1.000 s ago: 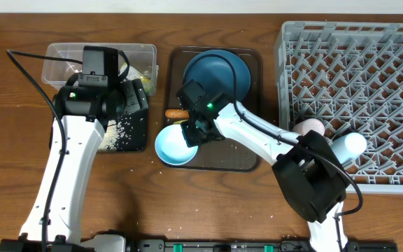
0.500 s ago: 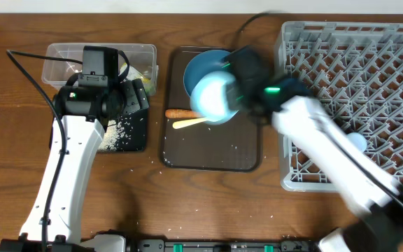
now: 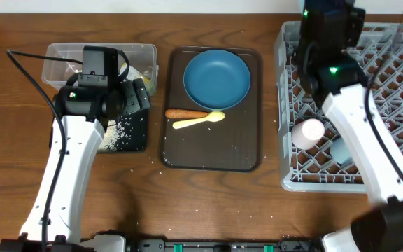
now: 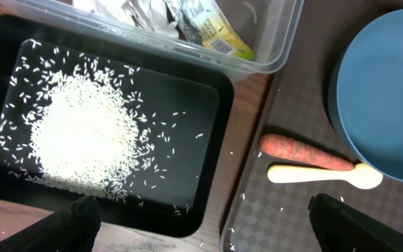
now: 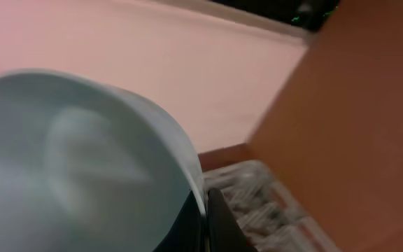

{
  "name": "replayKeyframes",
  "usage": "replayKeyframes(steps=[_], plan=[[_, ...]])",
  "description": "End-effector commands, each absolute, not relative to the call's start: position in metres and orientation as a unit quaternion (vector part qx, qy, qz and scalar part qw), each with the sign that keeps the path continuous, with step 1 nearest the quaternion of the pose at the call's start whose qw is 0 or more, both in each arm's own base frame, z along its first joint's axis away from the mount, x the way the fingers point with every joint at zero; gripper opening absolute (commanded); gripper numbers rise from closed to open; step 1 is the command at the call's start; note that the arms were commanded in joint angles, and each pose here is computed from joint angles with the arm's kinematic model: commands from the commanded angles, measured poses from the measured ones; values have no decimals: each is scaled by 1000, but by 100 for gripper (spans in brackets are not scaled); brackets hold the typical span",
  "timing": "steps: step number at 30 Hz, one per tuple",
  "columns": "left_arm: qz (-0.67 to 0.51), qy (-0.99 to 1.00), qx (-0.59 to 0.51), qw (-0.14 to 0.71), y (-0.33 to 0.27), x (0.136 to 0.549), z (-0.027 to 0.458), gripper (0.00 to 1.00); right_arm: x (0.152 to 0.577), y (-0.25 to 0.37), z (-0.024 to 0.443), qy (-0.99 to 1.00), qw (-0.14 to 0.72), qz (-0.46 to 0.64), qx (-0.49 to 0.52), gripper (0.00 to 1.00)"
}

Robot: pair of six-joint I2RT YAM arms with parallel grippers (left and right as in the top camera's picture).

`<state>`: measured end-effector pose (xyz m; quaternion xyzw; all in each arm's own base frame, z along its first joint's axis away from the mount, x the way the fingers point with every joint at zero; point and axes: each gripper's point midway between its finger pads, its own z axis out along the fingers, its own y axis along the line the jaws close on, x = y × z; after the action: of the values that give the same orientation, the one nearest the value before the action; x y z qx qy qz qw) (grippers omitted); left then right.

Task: Sort waste into correct bins and load items into the dishwasher rack
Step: 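Carry the light-blue bowl right and set it in the rack's back row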

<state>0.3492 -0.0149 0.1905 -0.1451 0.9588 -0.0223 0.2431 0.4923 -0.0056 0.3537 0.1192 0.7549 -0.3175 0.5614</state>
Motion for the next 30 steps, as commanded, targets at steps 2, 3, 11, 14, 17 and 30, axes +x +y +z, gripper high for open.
replayKeyframes(steps=[2, 3, 11, 14, 17, 30], plan=[[-16, 958, -148, 244, -11, 350, 191, 98, 506, -31, 318, 761, 457, -459, 34, 1], [-16, 958, -148, 244, -11, 350, 191, 98, 508, -32, 312, 760, 447, -472, 30, 1], [-16, 958, -148, 244, -11, 350, 191, 98, 528, -32, 262, 761, 382, -525, -12, 1], [-16, 958, -148, 244, -11, 350, 191, 98, 528, -35, 246, 759, 361, -542, -8, 1], [-16, 958, -148, 244, -11, 350, 191, 98, 531, -39, 228, 760, 341, -552, -11, 2], [-16, 958, -148, 244, -11, 350, 191, 98, 529, -79, 199, 757, 296, -583, 22, 1]])
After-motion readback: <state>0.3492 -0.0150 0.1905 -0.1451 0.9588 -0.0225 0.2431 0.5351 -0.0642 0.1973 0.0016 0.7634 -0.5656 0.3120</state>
